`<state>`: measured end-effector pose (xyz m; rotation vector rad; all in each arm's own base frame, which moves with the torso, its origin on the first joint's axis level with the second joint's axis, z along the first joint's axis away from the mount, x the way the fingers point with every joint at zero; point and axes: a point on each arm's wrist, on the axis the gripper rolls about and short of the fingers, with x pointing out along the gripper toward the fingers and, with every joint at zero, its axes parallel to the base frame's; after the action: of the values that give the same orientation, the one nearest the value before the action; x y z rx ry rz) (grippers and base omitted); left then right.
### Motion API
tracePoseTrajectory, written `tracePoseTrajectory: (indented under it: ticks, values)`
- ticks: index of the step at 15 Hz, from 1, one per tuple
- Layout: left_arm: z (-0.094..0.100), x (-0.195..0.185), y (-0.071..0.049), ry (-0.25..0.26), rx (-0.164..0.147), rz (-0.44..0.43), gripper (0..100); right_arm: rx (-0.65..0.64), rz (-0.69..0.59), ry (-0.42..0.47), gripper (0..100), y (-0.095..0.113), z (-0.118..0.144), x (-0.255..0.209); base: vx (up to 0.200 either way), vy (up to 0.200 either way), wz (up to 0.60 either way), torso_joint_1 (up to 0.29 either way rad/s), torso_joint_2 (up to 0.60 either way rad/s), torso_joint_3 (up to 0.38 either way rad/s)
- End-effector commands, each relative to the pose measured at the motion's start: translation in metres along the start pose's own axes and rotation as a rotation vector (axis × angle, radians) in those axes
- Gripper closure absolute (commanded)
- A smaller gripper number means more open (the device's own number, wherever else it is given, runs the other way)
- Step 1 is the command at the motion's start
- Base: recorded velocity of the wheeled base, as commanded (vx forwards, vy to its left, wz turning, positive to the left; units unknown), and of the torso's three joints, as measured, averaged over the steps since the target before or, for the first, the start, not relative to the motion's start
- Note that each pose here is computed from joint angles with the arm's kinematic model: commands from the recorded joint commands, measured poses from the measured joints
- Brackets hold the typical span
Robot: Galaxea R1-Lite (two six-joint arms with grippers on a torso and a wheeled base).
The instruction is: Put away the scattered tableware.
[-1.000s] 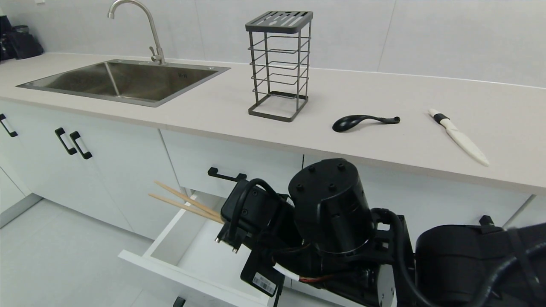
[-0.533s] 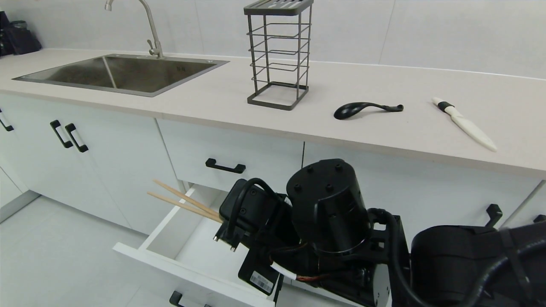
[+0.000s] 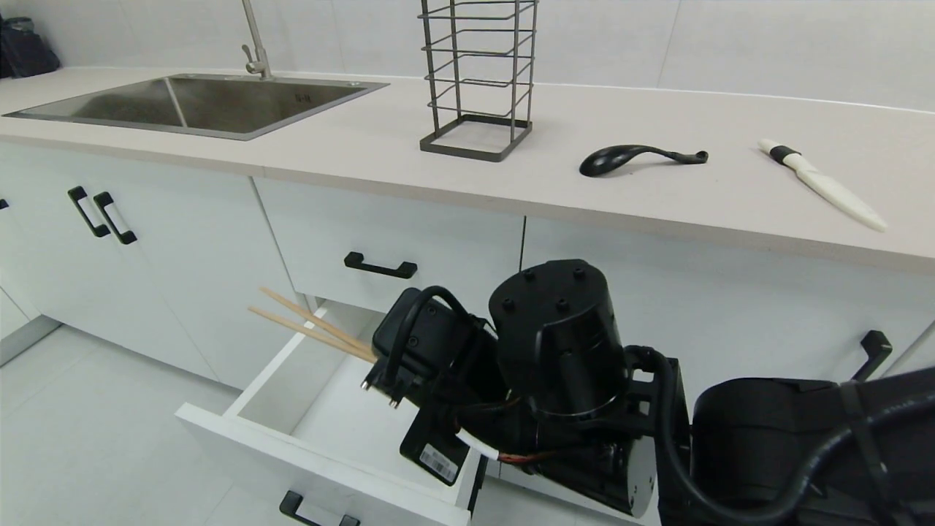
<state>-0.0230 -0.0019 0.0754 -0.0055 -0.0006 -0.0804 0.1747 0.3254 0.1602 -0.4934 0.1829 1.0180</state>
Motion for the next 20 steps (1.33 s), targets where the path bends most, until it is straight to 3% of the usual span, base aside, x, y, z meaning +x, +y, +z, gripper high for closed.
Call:
tracePoseTrajectory:
  ticks: [1, 11, 14, 17, 20]
  values:
    - [0.000, 0.000, 0.000, 0.001, -0.001, 0.001, 0, -0.001, 0.001, 0.013, 100, 0.000, -0.004, 0.002, 0.000, 0.000, 0.00, -0.012, 0.04, 0.051]
    - [0.000, 0.000, 0.000, 0.001, -0.001, 0.001, 0, -0.016, -0.002, 0.047, 100, -0.003, -0.012, 0.006, 0.000, 0.000, 0.00, -0.013, 0.03, 0.013]
    - [0.000, 0.000, 0.000, 0.001, -0.001, 0.001, 0, -0.029, 0.018, 0.139, 100, -0.002, -0.022, 0.007, 0.000, 0.000, 0.00, 0.000, 0.00, 0.000]
    - [0.000, 0.000, 0.000, 0.001, -0.001, 0.001, 0, -0.011, -0.021, 0.189, 100, -0.017, -0.032, 0.016, 0.000, 0.000, 0.00, 0.000, 0.00, 0.000]
    - [0.000, 0.000, 0.000, 0.001, -0.001, 0.001, 0, 0.008, -0.030, 0.200, 100, -0.021, -0.036, 0.032, 0.000, 0.000, 0.00, 0.000, 0.00, 0.000]
